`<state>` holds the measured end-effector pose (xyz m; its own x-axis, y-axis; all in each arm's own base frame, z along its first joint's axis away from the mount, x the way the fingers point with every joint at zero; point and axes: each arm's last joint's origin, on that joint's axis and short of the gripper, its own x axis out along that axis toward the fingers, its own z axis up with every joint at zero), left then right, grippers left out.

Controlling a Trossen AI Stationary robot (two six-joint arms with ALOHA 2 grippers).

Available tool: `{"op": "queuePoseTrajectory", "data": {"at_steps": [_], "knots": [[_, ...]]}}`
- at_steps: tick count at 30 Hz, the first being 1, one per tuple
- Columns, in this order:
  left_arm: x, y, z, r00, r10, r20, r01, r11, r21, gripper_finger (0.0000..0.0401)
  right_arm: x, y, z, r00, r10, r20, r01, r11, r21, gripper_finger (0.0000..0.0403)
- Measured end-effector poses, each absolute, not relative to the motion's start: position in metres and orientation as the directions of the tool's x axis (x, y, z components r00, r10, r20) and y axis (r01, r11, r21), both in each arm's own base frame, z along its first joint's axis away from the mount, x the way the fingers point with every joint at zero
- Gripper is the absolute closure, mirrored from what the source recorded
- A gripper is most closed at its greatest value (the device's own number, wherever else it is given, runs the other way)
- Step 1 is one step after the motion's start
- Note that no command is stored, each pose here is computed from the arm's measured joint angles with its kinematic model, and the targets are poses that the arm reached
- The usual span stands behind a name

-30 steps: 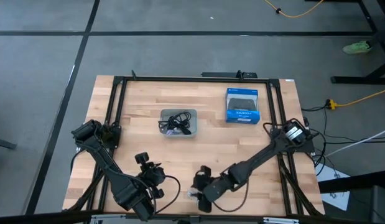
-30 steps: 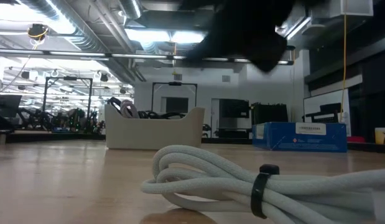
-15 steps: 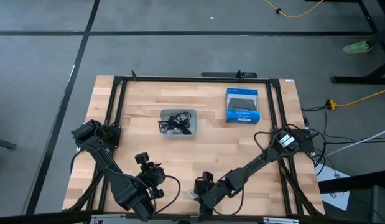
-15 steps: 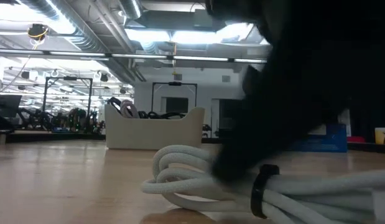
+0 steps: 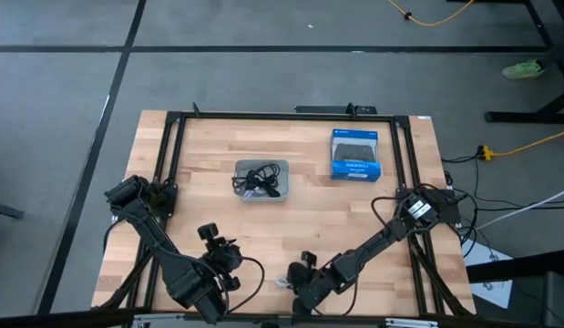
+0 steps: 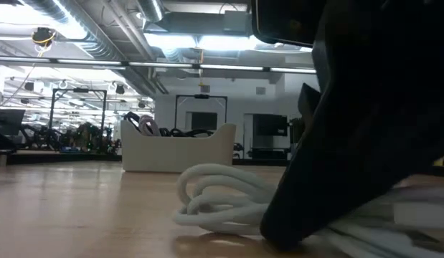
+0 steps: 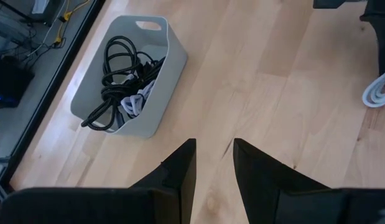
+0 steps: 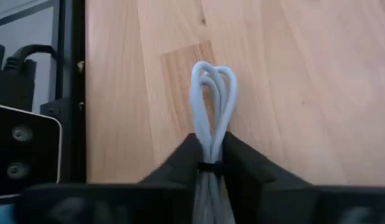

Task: Pick and place USB-C Cables
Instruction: Put the white charger cable into the gray container, then return to Home Position

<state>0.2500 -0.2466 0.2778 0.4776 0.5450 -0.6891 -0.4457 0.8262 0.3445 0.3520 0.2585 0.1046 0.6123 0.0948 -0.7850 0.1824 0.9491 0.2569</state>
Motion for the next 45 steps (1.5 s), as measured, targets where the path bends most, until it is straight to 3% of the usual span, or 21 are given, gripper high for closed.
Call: {"op": "queuePoseTrajectory", "data": {"at_steps": [2, 6, 9, 17, 22, 26, 30, 39, 45], "knots": [[0.25, -0.247, 0.278, 0.478, 0.545, -0.689, -0.446, 0.826, 0.345, 0.0302, 0.353, 0.257, 0.105, 0.61, 0.093, -0.787, 0.185, 0.949, 0.255, 0.0362], [0.25, -0.247, 0.278, 0.478, 0.545, -0.689, -0.446, 0.826, 0.345, 0.0302, 0.354, 0.253, 0.109, 0.603, 0.097, -0.792, 0.174, 0.953, 0.249, 0.0362], [0.25, -0.247, 0.278, 0.477, 0.545, -0.689, -0.446, 0.826, 0.345, 0.0302, 0.348, 0.24, 0.123, 0.552, 0.047, -0.833, 0.159, 0.974, 0.16, 0.0362], [0.25, -0.247, 0.278, 0.477, 0.545, -0.689, -0.445, 0.826, 0.345, 0.0302, 0.32, 0.201, 0.202, 0.554, -0.191, -0.811, 0.247, 0.967, -0.058, 0.0362], [0.25, -0.247, 0.278, 0.477, 0.545, -0.689, -0.446, 0.826, 0.345, 0.0302, 0.32, 0.171, 0.241, 0.625, -0.294, -0.723, 0.314, 0.943, -0.111, 0.0362], [0.251, -0.245, 0.278, 0.483, 0.554, -0.678, -0.452, 0.821, 0.349, 0.0302, 0.347, 0.134, 0.256, 0.702, -0.295, -0.648, 0.324, 0.943, -0.078, 0.0362], [0.254, -0.243, 0.278, 0.483, 0.563, -0.671, -0.46, 0.815, 0.352, 0.0302, 0.379, 0.086, 0.265, 0.78, -0.212, -0.589, 0.242, 0.97, -0.028, 0.0362], [0.254, -0.242, 0.278, 0.48, 0.561, -0.674, -0.46, 0.815, 0.351, 0.0302, 0.397, -0.011, 0.259, 0.776, -0.178, -0.606, 0.304, 0.946, 0.112, 0.036], [0.255, -0.241, 0.278, 0.481, 0.565, -0.671, -0.465, 0.813, 0.352, 0.0302, 0.404, -0.034, 0.258, 0.816, -0.126, -0.565, 0.286, 0.936, 0.205, 0.0244]]}}
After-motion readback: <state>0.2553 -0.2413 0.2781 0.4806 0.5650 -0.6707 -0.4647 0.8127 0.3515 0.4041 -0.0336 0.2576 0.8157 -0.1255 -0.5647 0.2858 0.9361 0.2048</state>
